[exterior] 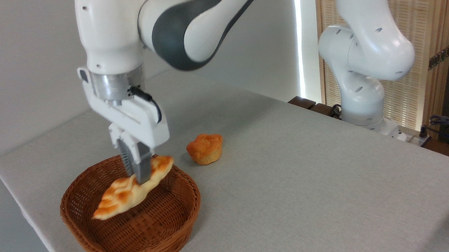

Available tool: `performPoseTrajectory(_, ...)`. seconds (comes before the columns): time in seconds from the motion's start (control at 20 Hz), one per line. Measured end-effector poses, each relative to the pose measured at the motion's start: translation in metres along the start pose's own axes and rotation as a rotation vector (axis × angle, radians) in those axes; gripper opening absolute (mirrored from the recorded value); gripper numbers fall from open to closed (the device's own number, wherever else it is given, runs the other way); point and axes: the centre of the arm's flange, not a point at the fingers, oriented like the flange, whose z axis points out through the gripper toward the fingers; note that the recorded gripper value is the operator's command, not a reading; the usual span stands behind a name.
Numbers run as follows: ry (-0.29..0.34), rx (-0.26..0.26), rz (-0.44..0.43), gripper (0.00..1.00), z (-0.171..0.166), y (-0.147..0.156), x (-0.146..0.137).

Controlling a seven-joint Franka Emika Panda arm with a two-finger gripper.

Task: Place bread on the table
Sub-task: 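Carry the bread away from the basket and lower it onto the table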

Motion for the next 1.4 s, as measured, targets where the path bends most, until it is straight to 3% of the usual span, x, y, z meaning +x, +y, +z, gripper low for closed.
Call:
performPoseTrajectory(0.2,-0.088,-0.088,0.138,0.03,-0.032,-0.011,-0.059)
performPoseTrajectory(0.35,-0.126,-0.121,0.203,0.04,-0.041,-0.015,-0.111)
performPoseTrajectory(0.5,-0.141,-0.153,0.177,0.06,-0.034,-0.013,-0.157)
performPoseTrajectory(0.65,-0.159,-0.217,0.094,0.08,-0.023,-0.015,-0.187)
performPoseTrajectory(0.75,-0.17,-0.228,0.053,0.25,-0.017,-0.015,-0.19)
performPoseTrajectory(0.8,-0.18,-0.233,0.044,0.27,-0.013,-0.012,-0.187)
performPoseTrajectory(0.85,-0.193,-0.239,0.041,0.36,-0.007,-0.008,-0.182)
performPoseTrajectory(0.9,-0.205,-0.243,0.041,0.53,0.0,-0.005,-0.177)
performPoseTrajectory(1.05,-0.231,-0.242,0.053,0.8,0.02,-0.005,-0.166)
performPoseTrajectory(1.2,-0.266,-0.21,0.073,1.0,0.025,-0.008,-0.165)
performPoseTrajectory(1.4,-0.271,-0.198,0.084,1.0,0.022,-0.007,-0.162)
